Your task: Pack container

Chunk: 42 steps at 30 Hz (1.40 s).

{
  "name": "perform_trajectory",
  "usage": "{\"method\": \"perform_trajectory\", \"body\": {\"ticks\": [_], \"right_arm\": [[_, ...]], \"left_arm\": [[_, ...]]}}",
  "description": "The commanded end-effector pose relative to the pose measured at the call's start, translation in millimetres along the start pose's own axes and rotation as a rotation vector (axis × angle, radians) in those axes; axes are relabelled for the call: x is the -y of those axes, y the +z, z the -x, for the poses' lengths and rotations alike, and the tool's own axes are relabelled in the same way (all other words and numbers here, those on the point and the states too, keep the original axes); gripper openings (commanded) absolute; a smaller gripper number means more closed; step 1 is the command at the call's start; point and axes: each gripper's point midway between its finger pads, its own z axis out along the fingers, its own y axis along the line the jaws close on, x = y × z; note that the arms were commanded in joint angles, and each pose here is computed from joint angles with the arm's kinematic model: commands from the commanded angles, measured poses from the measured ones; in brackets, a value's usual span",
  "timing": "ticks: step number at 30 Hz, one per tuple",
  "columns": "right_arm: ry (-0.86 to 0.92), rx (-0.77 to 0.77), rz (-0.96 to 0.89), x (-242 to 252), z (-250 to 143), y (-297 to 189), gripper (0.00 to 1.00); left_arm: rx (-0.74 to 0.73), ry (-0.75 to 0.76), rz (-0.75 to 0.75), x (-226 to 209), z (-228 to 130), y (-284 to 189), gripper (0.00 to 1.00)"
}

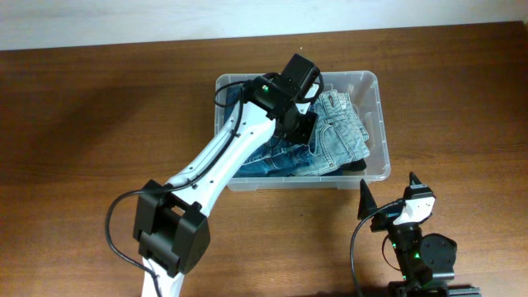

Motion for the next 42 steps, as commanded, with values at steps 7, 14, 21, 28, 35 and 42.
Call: {"method": "perform_trajectory", "body": {"ticks": [7, 14, 21, 28, 35, 42], "right_arm": [[-0.007, 0.002, 0.005, 0, -1, 0, 0.98], [-0.007, 0.002, 0.005, 0, -1, 0, 0.98], [-0.007, 0.002, 0.005, 0, -1, 0, 0.98], [-0.007, 0.002, 0.005, 0, -1, 0, 0.98], [-0.007, 0.002, 0.005, 0, -1, 0, 0.98], [-0.007, 0.002, 0.005, 0, -1, 0, 0.98]], "left_arm": [[-0.034, 0.007, -0.019, 13, -28, -51, 0.17], [-0.059, 0.002, 0.014, 7, -32, -44, 0.17], [-0.096, -0.005, 0.023, 3, -34, -25, 0.17], [-0.215, -0.027, 0.011, 0, -51, 12, 0.17], [-0.219, -0.026, 0.014, 0, -52, 12, 0.17], [-0.13, 0.038, -0.013, 9, -36, -21, 0.17]]}}
